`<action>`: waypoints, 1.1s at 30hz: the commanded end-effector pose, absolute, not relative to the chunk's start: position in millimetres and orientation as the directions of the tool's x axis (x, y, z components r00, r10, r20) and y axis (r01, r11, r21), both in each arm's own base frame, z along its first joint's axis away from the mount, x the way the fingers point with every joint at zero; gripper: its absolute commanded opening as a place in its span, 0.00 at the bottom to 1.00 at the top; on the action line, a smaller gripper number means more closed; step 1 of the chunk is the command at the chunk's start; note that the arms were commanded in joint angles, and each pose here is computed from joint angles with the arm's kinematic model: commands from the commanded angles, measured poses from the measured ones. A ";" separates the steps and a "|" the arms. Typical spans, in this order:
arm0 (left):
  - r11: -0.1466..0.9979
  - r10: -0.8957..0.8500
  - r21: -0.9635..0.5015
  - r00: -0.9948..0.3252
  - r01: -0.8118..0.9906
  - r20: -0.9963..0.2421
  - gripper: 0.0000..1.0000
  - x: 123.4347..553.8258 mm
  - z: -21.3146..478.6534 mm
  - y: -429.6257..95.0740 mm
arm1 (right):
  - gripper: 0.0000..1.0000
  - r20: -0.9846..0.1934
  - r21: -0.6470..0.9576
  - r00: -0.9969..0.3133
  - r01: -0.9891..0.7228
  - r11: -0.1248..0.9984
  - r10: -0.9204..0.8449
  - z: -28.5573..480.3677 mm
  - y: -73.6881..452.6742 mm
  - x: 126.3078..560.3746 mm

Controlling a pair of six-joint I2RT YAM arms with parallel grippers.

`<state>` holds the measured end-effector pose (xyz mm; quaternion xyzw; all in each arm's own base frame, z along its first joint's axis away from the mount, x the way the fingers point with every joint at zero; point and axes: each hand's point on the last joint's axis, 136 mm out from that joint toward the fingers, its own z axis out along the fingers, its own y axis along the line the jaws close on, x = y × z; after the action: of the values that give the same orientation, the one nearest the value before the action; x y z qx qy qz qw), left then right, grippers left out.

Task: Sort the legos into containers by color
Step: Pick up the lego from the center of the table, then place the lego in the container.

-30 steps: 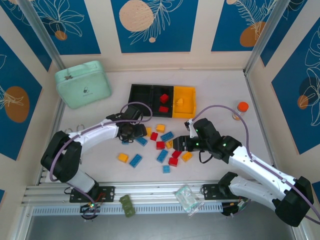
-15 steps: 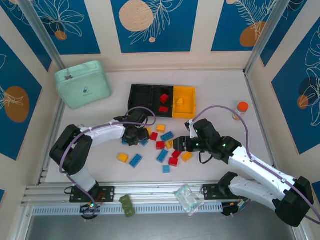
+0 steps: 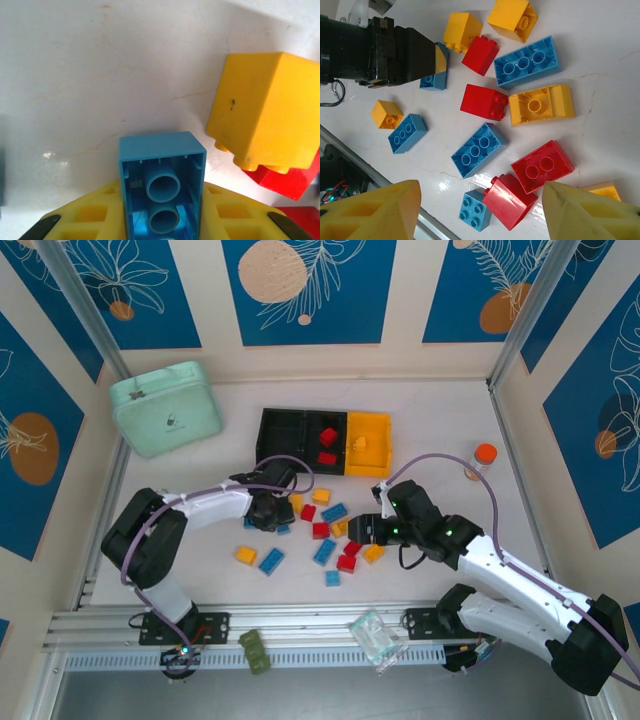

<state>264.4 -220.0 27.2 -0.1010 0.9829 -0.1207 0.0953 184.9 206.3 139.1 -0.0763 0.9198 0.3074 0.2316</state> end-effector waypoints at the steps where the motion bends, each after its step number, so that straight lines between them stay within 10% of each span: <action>1: 0.966 -0.169 -0.229 -0.966 -0.122 -0.197 0.21 260.2 43.6 -214.6 | 0.65 -0.480 0.549 -0.877 -0.297 0.781 0.004 142.0 210.3 182.9; 33: 0.992 0.054 -0.082 -0.911 0.095 -0.409 0.20 446.6 137.4 -210.0 | 0.65 -0.487 0.539 -0.873 -0.286 0.792 0.016 147.8 219.8 197.7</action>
<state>437.8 -222.0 143.2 0.0245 0.9722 -0.0777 0.2196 193.9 216.2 139.6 -0.0779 0.9188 0.3090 0.2328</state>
